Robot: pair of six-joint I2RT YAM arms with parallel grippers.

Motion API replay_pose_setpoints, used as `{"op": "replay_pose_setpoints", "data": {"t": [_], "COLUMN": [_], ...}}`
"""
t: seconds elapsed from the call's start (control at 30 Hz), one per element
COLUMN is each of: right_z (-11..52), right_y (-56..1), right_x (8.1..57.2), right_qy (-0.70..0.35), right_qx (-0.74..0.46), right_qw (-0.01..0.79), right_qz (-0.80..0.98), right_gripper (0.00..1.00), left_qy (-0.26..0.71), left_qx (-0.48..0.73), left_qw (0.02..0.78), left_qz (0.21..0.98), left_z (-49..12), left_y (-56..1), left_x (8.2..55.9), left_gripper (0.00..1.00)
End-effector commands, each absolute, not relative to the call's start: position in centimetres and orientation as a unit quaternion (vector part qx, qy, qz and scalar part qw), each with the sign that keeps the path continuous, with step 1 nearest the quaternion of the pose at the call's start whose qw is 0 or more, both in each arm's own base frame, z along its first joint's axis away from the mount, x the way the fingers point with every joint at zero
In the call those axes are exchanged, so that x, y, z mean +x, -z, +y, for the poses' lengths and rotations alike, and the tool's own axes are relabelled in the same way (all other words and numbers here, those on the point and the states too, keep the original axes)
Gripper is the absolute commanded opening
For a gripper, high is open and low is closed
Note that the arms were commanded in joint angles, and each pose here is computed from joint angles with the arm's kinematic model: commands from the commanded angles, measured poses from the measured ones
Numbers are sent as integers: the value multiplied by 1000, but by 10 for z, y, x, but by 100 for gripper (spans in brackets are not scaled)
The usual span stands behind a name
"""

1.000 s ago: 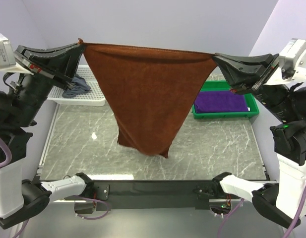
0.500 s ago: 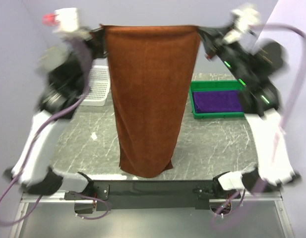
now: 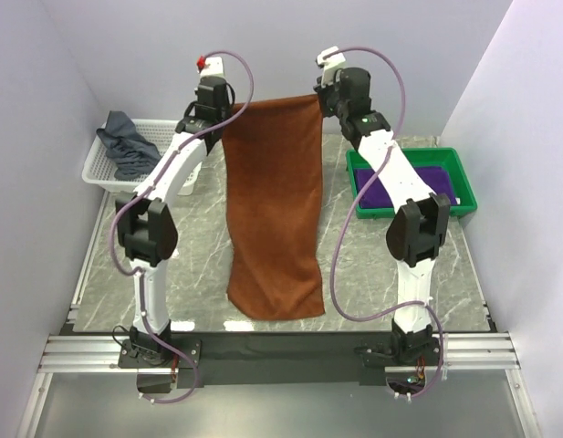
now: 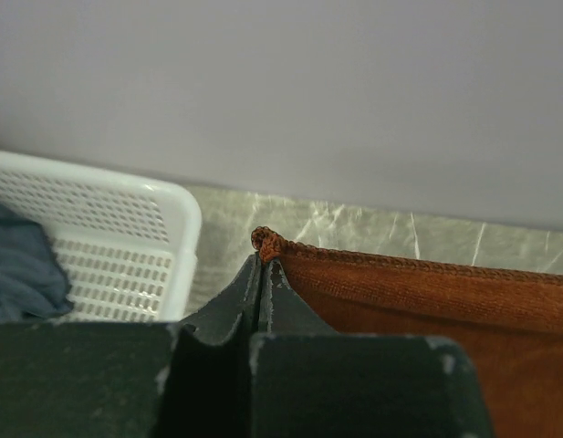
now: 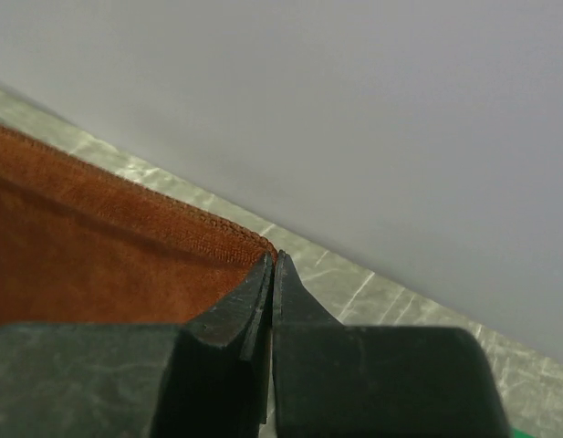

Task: Fold and stack the towels
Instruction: Flatten out the crumpled towel

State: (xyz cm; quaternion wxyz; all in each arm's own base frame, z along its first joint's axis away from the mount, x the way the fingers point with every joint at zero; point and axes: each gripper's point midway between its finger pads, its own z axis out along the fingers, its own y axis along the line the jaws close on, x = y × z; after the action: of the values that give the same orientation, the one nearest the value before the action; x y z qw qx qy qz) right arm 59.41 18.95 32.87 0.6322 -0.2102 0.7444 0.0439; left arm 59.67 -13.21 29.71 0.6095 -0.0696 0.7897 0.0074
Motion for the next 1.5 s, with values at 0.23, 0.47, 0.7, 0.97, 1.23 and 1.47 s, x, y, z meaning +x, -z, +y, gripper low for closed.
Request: {"op": "replay_pose_setpoints", "data": {"t": [0.23,0.47,0.7,0.97,1.23,1.47], "right_z": [165,170,175,171,175,165], "right_y": [-382,-348,-302,-249,-212,-166], "right_x": [615,613,603,598,598,592], "right_qy": [31,21,-3,-1,-14,-20], "right_qx": [-168,-181,-189,-186,-180,-142], "right_qw": [718,696,660,614,571,517], "right_qz": [675,695,727,767,801,844], "right_gripper": [0,0,0,0,0,0], "left_qy": [60,80,87,99,106,129], "left_qx": [-105,-88,-77,-74,-69,-68], "left_qw": [649,632,589,546,505,466], "left_qz": [751,766,800,829,854,873], "left_z": [-126,-129,-136,-143,-150,-162], "left_y": [-328,-311,-260,-214,-171,-133], "left_x": [623,617,611,605,604,600], "left_gripper": [0,0,0,0,1,1]}}
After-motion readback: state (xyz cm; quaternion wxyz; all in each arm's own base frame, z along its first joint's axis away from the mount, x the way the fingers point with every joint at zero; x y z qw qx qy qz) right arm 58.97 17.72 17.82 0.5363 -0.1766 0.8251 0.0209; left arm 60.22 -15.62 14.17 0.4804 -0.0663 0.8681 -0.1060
